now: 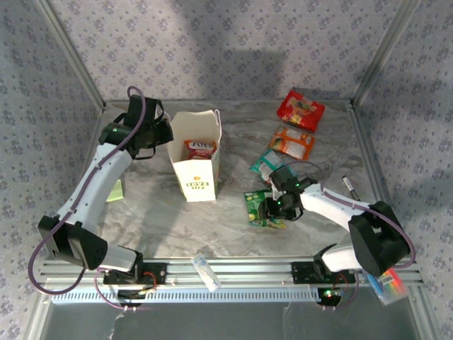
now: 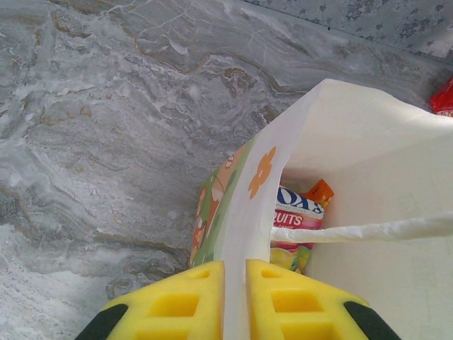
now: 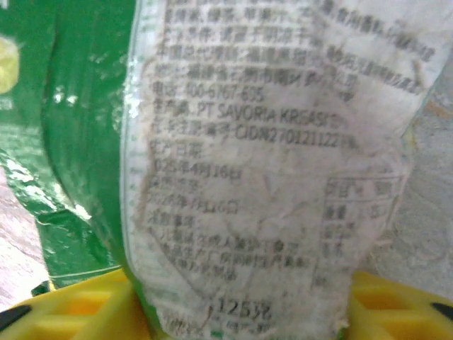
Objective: Place the snacks into the paper bag
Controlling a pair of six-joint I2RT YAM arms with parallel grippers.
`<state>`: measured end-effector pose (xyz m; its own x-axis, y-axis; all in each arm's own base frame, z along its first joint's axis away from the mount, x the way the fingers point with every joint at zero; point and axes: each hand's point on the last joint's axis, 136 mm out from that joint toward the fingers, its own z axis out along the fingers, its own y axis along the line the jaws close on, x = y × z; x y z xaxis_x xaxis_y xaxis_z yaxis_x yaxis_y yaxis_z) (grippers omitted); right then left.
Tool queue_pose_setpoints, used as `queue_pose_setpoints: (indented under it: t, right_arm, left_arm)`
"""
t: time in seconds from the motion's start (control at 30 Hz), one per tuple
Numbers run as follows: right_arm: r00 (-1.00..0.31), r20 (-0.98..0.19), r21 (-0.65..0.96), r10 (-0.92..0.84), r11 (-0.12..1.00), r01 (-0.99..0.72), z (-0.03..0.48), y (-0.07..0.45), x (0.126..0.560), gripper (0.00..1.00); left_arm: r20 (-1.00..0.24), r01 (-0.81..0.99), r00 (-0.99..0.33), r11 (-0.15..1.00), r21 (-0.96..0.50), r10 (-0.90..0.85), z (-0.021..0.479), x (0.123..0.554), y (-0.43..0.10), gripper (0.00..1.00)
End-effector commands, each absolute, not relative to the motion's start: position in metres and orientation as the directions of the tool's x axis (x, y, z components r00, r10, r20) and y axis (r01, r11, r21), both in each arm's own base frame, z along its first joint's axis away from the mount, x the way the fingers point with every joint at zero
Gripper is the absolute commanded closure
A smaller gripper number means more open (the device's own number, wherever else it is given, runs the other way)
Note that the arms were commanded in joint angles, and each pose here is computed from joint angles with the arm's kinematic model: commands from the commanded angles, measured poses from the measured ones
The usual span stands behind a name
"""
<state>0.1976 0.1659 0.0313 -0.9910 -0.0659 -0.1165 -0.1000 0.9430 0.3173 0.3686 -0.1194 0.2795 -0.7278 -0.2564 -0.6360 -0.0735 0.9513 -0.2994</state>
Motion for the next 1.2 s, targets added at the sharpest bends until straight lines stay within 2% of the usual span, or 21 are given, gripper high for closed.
queue_pose_setpoints:
  t: [0.0,0.23,0.4,0.67,0.9,1.17]
  right_arm:
    - [-0.992,-0.106,0.273,-0.074,0.957,-0.100,0.031,0.161,0.198,0.52]
    - [-0.993,-0.068,0.251,-0.095,0.962,-0.109,0.031,0.158,0.196,0.68]
    - [-0.990,-0.074,0.250,-0.121,0.959,-0.136,0.041,0.160,0.200,0.70]
    - [-0.981,-0.111,0.272,-0.161,0.944,-0.186,0.066,0.165,0.207,0.81]
    - [-0.975,-0.140,0.286,-0.173,0.936,-0.207,0.084,0.169,0.213,0.84]
    - [-0.957,-0.244,0.300,-0.158,0.926,-0.229,0.120,0.169,0.225,0.84]
  left_arm:
    - [-0.630,-0.066,-0.738,0.955,-0.291,-0.243,0.281,0.359,-0.119,0.85]
    - [-0.630,-0.068,-0.738,0.956,-0.285,-0.241,0.280,0.358,-0.118,0.85]
    - [-0.633,-0.065,-0.736,0.955,-0.288,-0.241,0.281,0.359,-0.118,0.85]
    - [-0.627,-0.062,-0.741,0.954,-0.293,-0.241,0.279,0.359,-0.120,0.85]
    - [-0.635,-0.059,-0.732,0.952,-0.302,-0.247,0.284,0.356,-0.119,0.84]
    - [-0.656,-0.037,-0.707,0.940,-0.338,-0.264,0.299,0.354,-0.122,0.79]
